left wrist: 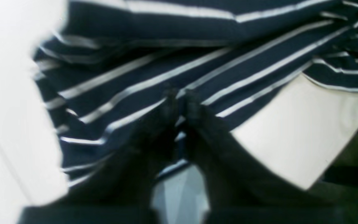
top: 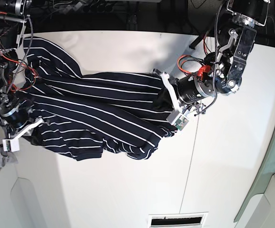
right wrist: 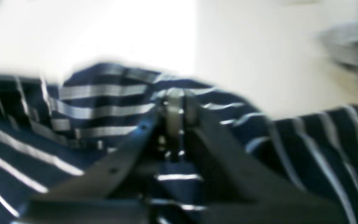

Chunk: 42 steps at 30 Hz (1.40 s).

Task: Layout the t-shirt on the table in an organized manner, then fold the t-shirt properly
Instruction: 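Grasp the shirt body with both grippers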

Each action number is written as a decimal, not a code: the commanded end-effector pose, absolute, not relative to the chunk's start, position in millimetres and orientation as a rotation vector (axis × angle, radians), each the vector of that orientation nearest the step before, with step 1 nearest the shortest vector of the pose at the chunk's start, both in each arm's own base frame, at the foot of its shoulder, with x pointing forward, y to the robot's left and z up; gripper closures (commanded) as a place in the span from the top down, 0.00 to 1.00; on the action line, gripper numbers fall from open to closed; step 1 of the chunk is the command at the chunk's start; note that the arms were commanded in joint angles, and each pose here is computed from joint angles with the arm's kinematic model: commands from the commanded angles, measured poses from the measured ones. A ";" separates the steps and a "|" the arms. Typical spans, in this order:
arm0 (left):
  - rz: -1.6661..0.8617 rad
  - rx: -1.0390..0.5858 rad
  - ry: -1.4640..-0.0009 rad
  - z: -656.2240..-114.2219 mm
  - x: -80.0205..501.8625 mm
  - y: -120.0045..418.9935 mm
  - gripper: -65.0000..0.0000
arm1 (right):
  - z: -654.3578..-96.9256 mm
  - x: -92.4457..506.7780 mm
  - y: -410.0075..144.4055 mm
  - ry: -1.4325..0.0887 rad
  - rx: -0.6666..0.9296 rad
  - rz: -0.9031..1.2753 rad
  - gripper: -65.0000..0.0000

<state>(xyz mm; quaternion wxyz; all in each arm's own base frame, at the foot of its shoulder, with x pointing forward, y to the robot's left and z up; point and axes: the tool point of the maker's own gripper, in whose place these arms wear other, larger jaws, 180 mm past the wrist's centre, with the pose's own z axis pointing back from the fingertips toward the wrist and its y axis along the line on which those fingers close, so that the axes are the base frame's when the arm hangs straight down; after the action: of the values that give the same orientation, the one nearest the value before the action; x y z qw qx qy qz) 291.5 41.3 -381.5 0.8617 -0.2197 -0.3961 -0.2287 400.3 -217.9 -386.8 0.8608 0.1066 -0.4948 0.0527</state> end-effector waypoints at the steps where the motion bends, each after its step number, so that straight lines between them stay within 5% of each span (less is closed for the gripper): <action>1: -0.474 -0.481 -0.866 -372.4 294.0 38.1 0.00 | -366.2 416.1 -216.7 -1.100 0.206 0.154 0.00; 7: -0.411 -0.529 -0.788 -402.2 265.9 28.5 0.00 | -399.6 423.9 -175.2 -0.966 0.172 0.348 0.00; 19: -0.240 -0.498 -0.705 -449.4 282.9 7.6 0.00 | -445.1 406.2 -161.0 -0.848 0.212 0.354 0.00; 26: -0.274 -0.453 -0.714 -450.4 293.9 13.8 0.00 | -444.9 406.4 -161.0 -0.849 0.212 0.354 0.00; 35: -0.402 -0.605 -0.808 -385.9 285.9 -18.6 0.00 | -444.7 406.6 -161.0 -0.849 0.212 0.354 0.00; 42: -0.352 -0.515 -0.831 -403.8 304.2 -2.3 0.00 | -443.7 407.7 -161.0 -0.852 0.212 0.354 0.00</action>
<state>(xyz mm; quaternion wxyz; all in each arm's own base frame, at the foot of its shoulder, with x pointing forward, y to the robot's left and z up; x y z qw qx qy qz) 293.4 2.2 -418.9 0.8808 -0.2363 -0.3741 -0.1687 391.6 -157.3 -460.9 0.9004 0.1052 -0.3854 0.1725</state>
